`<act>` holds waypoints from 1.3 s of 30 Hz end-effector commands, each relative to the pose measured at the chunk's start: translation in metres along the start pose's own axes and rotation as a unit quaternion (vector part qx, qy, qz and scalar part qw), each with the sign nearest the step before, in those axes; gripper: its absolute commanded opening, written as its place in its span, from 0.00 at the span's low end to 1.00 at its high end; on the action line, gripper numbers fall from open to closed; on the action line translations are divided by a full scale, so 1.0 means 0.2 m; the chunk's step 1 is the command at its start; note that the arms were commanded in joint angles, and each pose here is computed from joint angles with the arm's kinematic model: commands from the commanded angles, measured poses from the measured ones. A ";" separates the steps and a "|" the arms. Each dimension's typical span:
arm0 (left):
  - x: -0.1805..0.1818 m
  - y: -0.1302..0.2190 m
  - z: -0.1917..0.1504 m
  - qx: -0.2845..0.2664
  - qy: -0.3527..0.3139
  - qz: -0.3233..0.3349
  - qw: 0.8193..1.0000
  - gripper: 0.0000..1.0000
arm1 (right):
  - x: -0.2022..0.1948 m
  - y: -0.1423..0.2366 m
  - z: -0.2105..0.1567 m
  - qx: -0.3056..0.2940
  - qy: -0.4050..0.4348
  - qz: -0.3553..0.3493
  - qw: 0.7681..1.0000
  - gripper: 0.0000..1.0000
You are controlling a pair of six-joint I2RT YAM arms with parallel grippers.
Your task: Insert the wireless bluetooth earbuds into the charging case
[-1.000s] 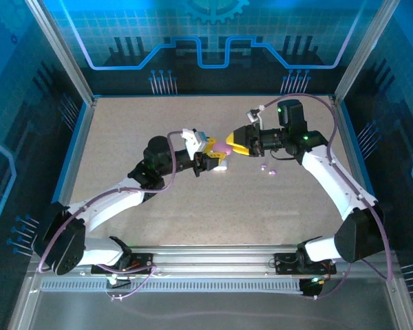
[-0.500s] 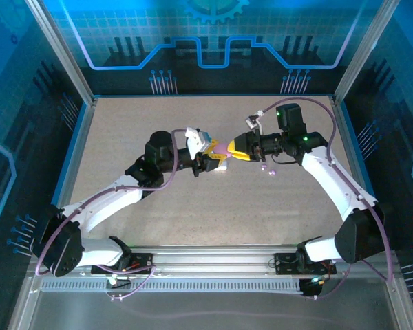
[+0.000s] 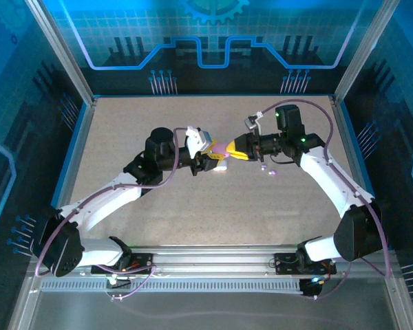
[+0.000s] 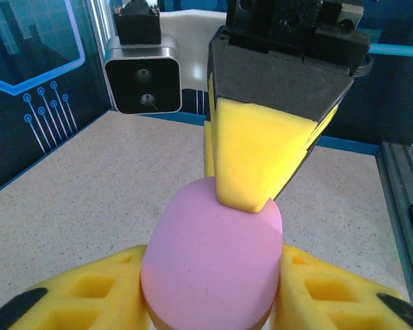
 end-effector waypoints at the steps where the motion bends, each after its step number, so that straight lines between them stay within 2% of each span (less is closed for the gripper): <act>1: -0.03 0.02 0.11 -0.041 -0.032 -0.018 0.998 0.53 | 0.04 0.00 0.01 0.003 0.005 0.036 0.999 0.20; 4: -0.02 0.04 0.08 -0.056 -0.023 -0.017 0.998 0.66 | 0.05 0.04 0.02 -0.006 0.000 0.050 0.999 0.19; 8: 0.01 0.07 0.03 -0.097 -0.014 -0.021 0.995 0.71 | 0.05 0.07 0.04 -0.014 -0.006 0.072 0.997 0.19; 17: 0.05 0.04 0.04 -0.148 -0.001 -0.028 0.989 0.65 | 0.12 0.08 0.02 -0.006 0.003 0.089 0.996 0.20; 23: 0.05 0.03 0.07 -0.157 -0.002 -0.043 0.987 0.59 | 0.12 0.07 0.02 -0.001 0.004 0.090 0.996 0.21; 36: 0.04 0.02 0.11 -0.165 0.011 -0.067 0.984 0.55 | 0.16 0.05 0.00 0.008 0.015 0.094 0.995 0.21; 39: 0.04 0.01 0.11 -0.167 0.016 -0.071 0.983 0.51 | 0.17 0.04 0.00 0.010 0.018 0.095 0.995 0.21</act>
Point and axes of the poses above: each hand's point on the last joint's axis, 136 mm out from that joint toward the fingers, its own y axis back along the fingers, its own x axis along the line the jaws close on, z = x × y, the point moved 6 cm from there along y, back along the fingers, and after that the axes turned 4 degrees about -y, right-handed, at the moved point
